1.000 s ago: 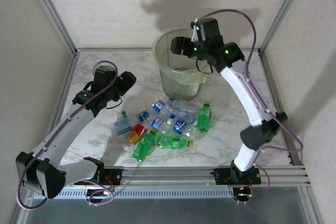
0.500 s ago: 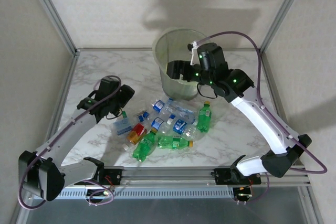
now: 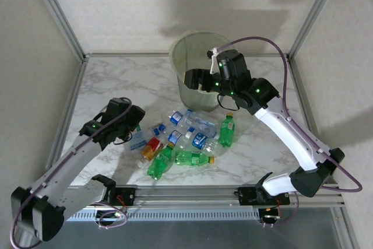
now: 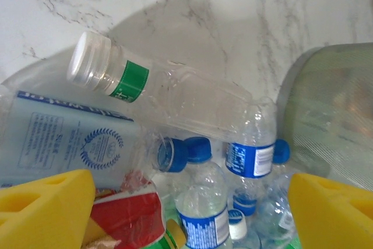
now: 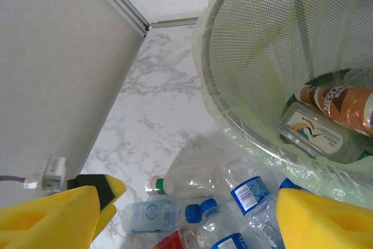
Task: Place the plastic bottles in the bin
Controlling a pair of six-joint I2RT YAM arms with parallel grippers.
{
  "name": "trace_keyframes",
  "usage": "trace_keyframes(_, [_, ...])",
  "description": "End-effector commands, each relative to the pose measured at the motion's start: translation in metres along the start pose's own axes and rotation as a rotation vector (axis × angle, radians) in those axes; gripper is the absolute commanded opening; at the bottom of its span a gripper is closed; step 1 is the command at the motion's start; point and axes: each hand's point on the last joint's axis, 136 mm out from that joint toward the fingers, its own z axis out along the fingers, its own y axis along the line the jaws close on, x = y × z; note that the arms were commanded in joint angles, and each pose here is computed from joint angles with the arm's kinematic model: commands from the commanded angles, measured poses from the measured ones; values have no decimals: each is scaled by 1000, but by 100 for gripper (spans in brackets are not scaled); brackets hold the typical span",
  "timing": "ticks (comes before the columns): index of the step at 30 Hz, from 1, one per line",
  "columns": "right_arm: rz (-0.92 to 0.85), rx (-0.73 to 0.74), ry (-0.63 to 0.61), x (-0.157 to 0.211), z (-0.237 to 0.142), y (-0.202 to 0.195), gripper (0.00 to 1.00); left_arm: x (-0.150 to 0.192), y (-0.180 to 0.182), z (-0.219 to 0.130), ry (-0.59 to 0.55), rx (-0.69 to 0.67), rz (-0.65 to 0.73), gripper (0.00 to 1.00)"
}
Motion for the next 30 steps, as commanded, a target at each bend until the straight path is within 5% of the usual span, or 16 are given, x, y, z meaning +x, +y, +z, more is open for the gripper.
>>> trace_keyframes(1, [-10,-16,3,-1,5,6,80,-10,-3,11,-38,-37,-189,88])
trace_keyframes(30, [72,84,-70,-3,-40,-15,79,-46,-1,107,-24,-186,-206,90])
